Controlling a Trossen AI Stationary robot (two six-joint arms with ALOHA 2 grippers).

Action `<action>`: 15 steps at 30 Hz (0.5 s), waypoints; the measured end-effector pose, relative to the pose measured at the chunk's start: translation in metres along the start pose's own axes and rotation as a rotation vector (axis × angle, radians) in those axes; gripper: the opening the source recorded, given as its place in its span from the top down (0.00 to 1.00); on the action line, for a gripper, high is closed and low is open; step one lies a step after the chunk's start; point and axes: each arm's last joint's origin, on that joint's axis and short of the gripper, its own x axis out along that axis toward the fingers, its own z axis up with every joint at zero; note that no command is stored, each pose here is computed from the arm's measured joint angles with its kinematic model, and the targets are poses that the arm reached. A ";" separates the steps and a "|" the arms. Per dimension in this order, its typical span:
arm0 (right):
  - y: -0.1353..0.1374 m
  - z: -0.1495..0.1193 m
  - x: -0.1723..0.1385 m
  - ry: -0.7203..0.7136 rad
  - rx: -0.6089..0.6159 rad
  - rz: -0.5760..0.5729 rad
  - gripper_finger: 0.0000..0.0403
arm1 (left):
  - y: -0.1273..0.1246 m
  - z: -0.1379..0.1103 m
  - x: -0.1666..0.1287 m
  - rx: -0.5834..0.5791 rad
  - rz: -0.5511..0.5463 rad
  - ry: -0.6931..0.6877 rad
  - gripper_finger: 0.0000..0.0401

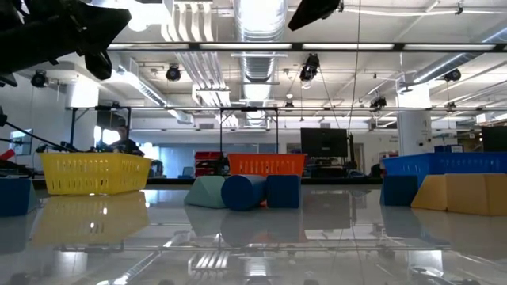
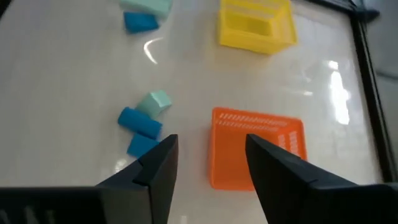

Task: Sort & place blocks by color
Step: Put the blue block into the orange bin

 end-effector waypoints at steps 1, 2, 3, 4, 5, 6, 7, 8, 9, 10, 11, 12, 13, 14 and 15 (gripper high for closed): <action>0.001 0.001 0.003 0.006 -0.044 0.013 0.57 | 0.000 0.000 0.000 0.000 0.000 0.000 0.97; 0.002 0.002 0.006 0.019 -0.089 0.016 0.59 | 0.000 0.000 0.000 0.000 0.000 0.000 0.97; 0.002 0.002 0.010 0.038 -0.137 0.020 0.60 | 0.000 0.000 0.000 0.000 0.000 -0.001 0.97; 0.003 0.002 0.014 0.053 -0.188 0.023 0.61 | 0.000 0.000 0.000 0.000 0.000 -0.001 0.97; 0.004 0.003 0.018 0.071 -0.239 0.028 0.62 | 0.000 0.000 0.000 0.000 0.000 -0.001 0.97; 0.005 0.002 0.022 0.090 -0.294 0.034 0.63 | 0.000 0.000 0.000 0.000 0.000 -0.001 0.97; 0.006 0.002 0.026 0.109 -0.350 0.042 0.64 | 0.000 0.000 0.000 0.001 0.001 0.001 0.97; 0.008 0.002 0.031 0.125 -0.407 0.050 0.65 | 0.000 0.000 0.000 0.001 0.001 0.001 0.97; 0.009 0.002 0.036 0.138 -0.457 0.057 0.66 | 0.000 0.000 0.000 0.001 0.001 0.001 0.97; 0.010 0.002 0.041 0.151 -0.500 0.064 0.66 | 0.000 0.000 0.000 0.001 0.001 0.001 0.97; 0.011 0.002 0.046 0.162 -0.530 0.071 0.67 | 0.000 0.000 0.000 0.001 0.001 0.001 0.97; 0.012 0.002 0.051 0.170 -0.532 0.074 0.67 | 0.000 0.000 0.000 0.001 0.001 0.001 0.97; 0.013 0.003 0.056 0.175 -0.526 0.074 0.67 | 0.000 0.000 0.000 0.001 0.001 0.001 0.97; 0.014 0.005 0.059 0.178 -0.516 0.075 0.67 | 0.000 0.000 0.000 0.001 0.001 0.001 0.97; 0.014 0.006 0.063 0.181 -0.505 0.074 0.67 | 0.000 0.000 0.000 0.001 0.001 0.003 0.97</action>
